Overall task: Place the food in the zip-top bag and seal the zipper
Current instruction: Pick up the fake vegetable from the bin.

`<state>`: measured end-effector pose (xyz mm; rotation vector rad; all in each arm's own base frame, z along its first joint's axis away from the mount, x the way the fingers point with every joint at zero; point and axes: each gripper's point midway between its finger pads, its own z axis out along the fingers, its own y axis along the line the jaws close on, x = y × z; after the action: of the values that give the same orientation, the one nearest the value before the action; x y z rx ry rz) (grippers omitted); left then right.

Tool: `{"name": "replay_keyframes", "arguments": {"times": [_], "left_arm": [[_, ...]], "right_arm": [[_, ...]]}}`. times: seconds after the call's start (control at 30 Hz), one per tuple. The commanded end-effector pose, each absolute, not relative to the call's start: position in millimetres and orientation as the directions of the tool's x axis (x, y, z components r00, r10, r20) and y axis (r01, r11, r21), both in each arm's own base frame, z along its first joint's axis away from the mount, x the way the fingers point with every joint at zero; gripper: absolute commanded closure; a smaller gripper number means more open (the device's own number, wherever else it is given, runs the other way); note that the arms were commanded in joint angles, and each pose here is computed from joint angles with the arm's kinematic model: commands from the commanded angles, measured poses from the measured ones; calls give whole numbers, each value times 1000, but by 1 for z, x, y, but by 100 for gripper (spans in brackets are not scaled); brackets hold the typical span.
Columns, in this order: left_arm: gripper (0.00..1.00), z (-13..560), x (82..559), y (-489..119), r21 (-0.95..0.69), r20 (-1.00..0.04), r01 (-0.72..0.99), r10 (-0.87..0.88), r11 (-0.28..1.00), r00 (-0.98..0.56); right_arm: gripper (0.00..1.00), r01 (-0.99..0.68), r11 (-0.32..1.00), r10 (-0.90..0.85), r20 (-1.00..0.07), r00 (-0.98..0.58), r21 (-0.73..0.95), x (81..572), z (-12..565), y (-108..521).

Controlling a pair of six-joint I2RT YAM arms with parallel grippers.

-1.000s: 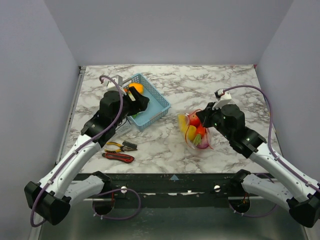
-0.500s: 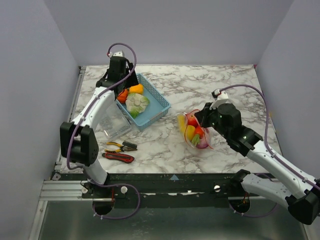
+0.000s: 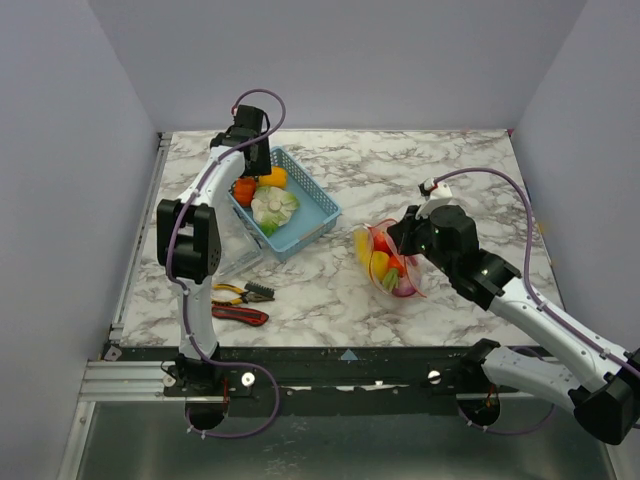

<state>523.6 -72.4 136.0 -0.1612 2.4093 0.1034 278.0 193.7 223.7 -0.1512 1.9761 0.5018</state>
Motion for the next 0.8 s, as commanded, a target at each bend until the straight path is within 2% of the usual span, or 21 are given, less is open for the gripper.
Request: {"name": "replay_keyframes", "arguments": {"times": [0.0,0.27,0.67,0.77], "left_arm": [[33,128,514,-48,77,-633,-197,-105,977,-767],[38,103,511,-49,34,-562,-194,-142,980,-815],[37,80,507,-45,50,-461,-179,-137,982,-877],[43,83,507,-46,45,-466,-170,-130,984,-875]], "right_arm": [[99,-335,900,111,-891,-440,278,277,225,196],[99,-331,903,106,-888,-447,275,278,222,196],[99,-332,903,106,-889,-445,274,278,222,196],[99,-332,903,105,-889,-447,273,278,222,196]]}}
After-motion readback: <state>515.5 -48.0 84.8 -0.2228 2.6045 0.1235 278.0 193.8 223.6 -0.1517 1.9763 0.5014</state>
